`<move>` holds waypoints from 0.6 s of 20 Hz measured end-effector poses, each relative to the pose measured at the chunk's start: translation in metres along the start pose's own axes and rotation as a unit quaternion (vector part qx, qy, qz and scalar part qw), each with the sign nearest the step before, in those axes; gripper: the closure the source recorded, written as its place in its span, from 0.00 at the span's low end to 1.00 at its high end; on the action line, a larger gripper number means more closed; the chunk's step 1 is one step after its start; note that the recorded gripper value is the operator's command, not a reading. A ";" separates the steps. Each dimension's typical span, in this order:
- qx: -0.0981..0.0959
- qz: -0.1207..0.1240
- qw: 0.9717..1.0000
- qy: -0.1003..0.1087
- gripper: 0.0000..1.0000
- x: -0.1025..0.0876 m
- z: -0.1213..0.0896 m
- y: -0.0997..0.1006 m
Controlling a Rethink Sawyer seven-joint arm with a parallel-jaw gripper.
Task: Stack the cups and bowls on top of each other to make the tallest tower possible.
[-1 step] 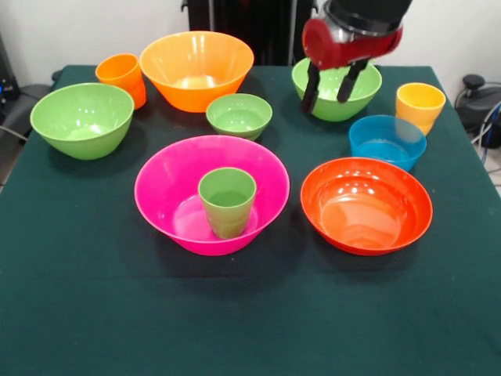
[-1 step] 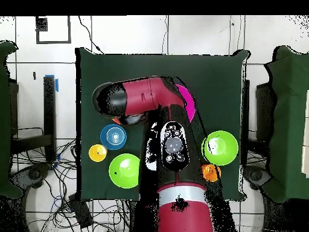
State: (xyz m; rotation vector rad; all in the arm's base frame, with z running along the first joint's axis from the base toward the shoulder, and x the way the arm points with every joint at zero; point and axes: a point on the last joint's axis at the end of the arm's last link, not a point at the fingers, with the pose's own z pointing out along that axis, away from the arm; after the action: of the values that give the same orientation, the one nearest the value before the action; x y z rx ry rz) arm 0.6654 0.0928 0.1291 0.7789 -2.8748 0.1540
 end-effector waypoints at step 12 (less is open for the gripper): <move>-0.037 -0.007 0.999 0.020 0.00 0.047 0.031 0.035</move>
State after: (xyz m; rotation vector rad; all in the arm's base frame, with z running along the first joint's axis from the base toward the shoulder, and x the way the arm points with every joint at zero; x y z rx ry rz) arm 0.6033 0.0952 0.1053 0.7717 -2.8191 0.0610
